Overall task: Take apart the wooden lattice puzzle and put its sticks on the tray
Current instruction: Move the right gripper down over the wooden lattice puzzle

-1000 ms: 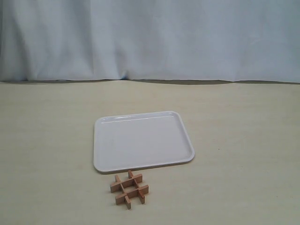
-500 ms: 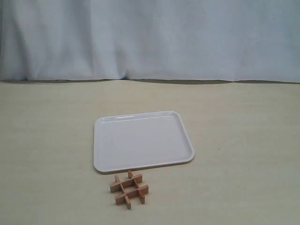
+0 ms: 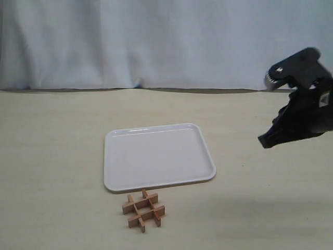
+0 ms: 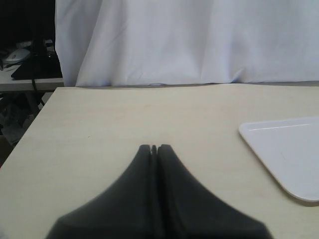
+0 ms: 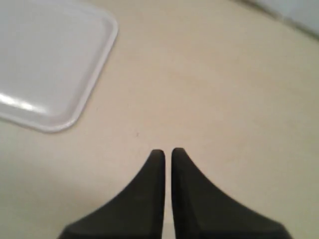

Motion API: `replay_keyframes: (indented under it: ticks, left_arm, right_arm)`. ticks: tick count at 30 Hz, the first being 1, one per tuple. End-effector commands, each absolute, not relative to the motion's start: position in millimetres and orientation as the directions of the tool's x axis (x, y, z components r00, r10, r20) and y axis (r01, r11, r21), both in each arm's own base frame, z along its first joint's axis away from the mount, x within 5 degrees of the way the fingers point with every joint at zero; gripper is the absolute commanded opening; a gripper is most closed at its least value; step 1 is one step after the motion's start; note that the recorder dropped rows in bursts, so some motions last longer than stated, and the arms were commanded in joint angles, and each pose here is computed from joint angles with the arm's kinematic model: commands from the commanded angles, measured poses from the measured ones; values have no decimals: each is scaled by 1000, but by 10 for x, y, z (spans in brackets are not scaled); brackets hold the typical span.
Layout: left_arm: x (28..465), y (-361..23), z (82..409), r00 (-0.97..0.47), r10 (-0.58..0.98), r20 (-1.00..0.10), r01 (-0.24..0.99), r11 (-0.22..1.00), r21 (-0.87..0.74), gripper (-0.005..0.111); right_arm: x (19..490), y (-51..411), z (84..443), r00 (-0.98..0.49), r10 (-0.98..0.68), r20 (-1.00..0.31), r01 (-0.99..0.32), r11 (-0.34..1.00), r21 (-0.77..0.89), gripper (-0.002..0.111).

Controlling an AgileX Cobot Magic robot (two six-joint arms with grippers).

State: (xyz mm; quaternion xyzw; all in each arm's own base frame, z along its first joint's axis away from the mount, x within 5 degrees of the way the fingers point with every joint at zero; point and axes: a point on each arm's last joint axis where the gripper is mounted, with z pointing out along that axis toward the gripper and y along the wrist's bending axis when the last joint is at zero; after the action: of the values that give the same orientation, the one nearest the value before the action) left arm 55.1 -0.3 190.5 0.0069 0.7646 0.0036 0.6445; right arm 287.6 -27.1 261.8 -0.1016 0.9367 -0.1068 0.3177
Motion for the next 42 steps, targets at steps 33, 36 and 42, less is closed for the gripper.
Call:
replay_keyframes:
  ticks: [33,36,42]
  left_arm:
    - [553,-3,1905,-162,14,-987,5,1000,14,0]
    - [553,-3,1905,-162,14,-987,5,1000,14,0]
    - [553,-3,1905,-162,14,-987,5,1000,14,0]
  right_arm:
    - [3327,1758,1626,63,-997,-44,-969,-51,-243,36]
    - [3347,1745,1526,83,-997,-7,-970,-79,-231,36]
    - [3373,1725,1395,113,-993,43,-969,-120,-216,36]
